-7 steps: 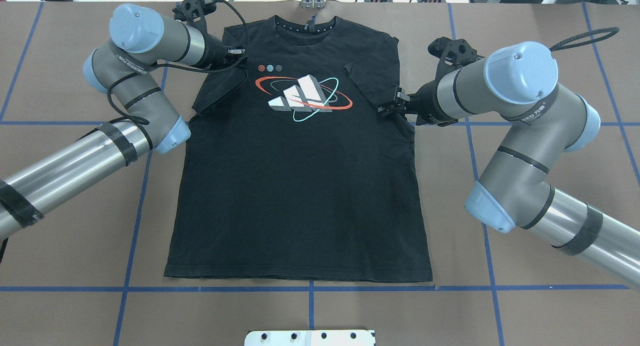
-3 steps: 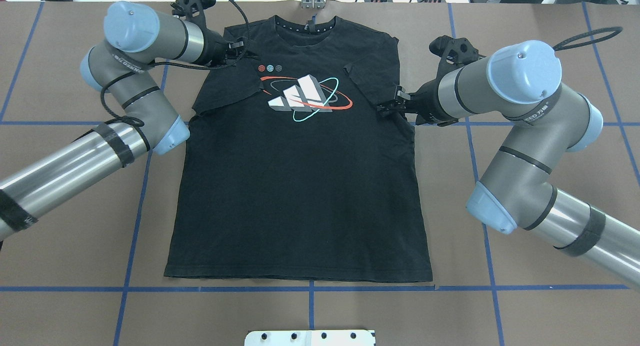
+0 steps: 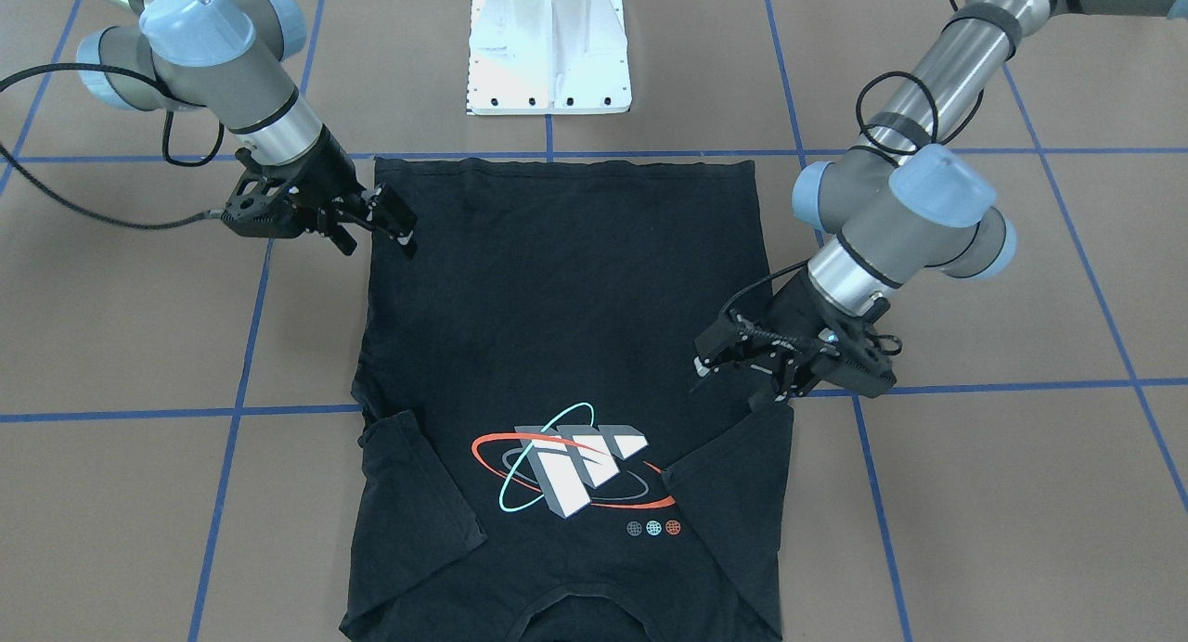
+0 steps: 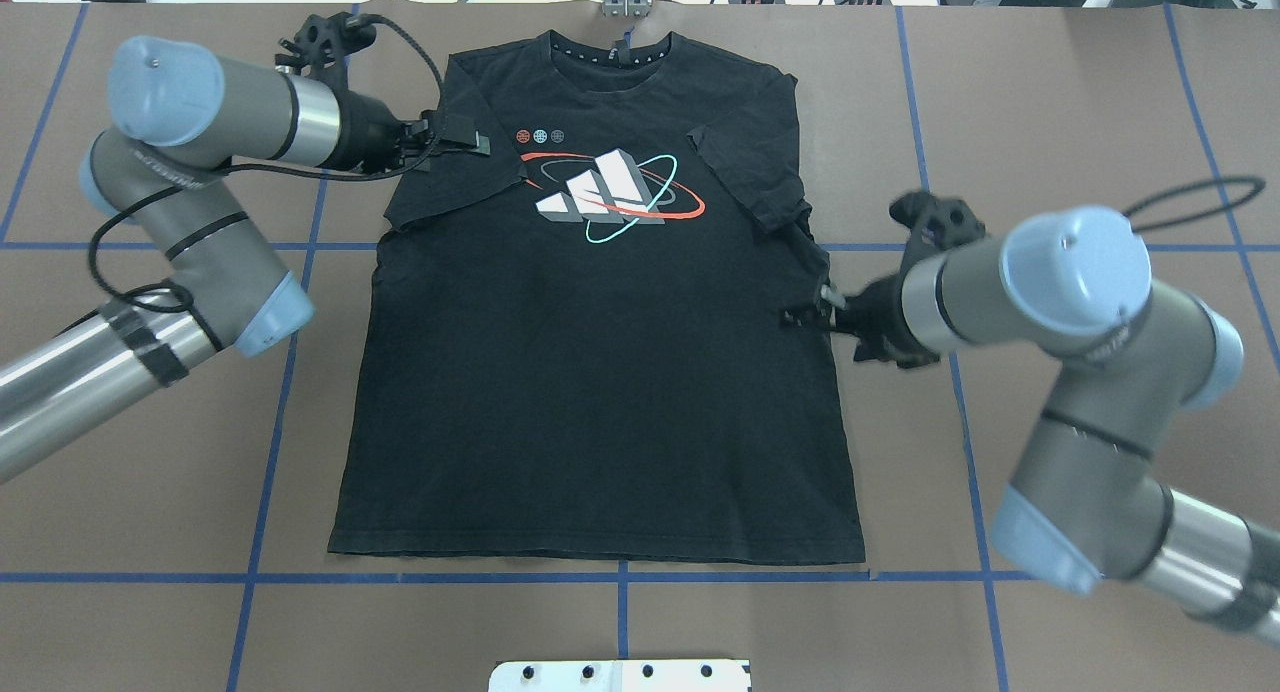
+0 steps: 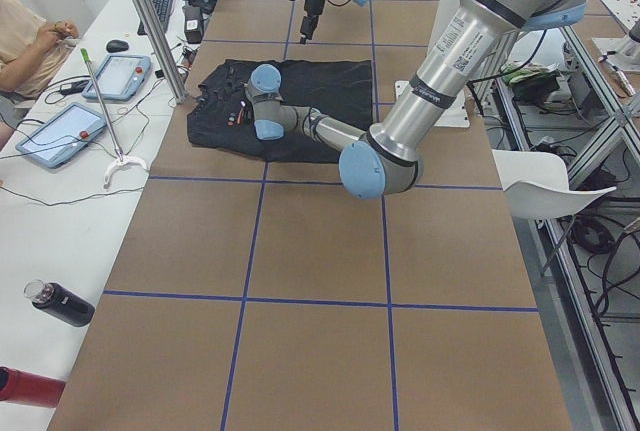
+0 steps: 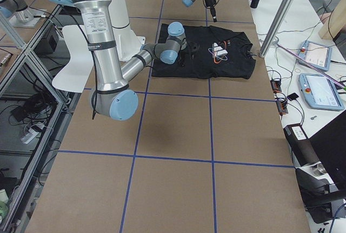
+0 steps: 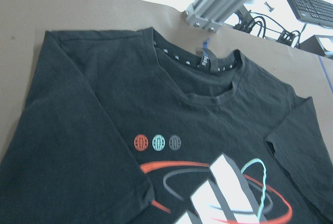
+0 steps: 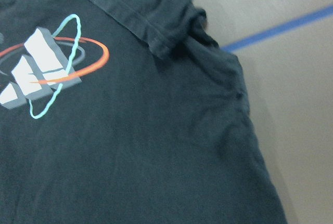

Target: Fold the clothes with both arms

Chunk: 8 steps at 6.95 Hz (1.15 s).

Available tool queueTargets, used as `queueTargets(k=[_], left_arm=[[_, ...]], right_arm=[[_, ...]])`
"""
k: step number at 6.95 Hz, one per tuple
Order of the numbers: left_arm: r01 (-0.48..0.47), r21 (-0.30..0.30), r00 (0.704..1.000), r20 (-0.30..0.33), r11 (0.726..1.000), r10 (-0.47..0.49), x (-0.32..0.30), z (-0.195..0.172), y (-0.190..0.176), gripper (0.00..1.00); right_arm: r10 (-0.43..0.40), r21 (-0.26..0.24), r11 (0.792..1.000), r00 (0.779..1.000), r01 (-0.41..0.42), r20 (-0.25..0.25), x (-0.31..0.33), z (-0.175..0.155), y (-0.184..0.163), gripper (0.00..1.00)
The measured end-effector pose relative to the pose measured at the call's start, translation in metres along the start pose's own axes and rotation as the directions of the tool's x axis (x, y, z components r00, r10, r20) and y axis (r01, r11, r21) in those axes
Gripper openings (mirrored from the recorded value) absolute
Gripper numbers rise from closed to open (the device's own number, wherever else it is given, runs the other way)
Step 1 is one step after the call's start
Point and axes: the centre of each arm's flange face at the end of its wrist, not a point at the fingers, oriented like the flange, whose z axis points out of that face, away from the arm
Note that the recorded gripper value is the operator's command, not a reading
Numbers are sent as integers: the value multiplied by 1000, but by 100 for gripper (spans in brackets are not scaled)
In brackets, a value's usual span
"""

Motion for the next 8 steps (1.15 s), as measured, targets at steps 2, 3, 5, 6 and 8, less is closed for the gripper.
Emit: queueTargets(k=[2, 3, 5, 6, 8], left_arm=[[32, -65, 999, -24, 997, -34, -14, -31, 28, 99], [56, -124, 998, -21, 991, -59, -25, -35, 39, 99], [102, -162, 995, -2, 982, -103, -34, -36, 46, 99], [113, -163, 993, 3, 980, -114, -34, -35, 46, 99], [124, -163, 992, 7, 979, -124, -35, -35, 47, 99]], right_arm=[[102, 3, 995, 993, -102, -61, 43, 16, 93, 99], [124, 8, 992, 989, -124, -82, 58, 24, 130, 98], [123, 32, 992, 987, -120, -105, 79, 29, 163, 98], [131, 42, 991, 984, -127, -121, 86, 29, 166, 94], [174, 56, 984, 974, -168, -142, 90, 31, 168, 89]])
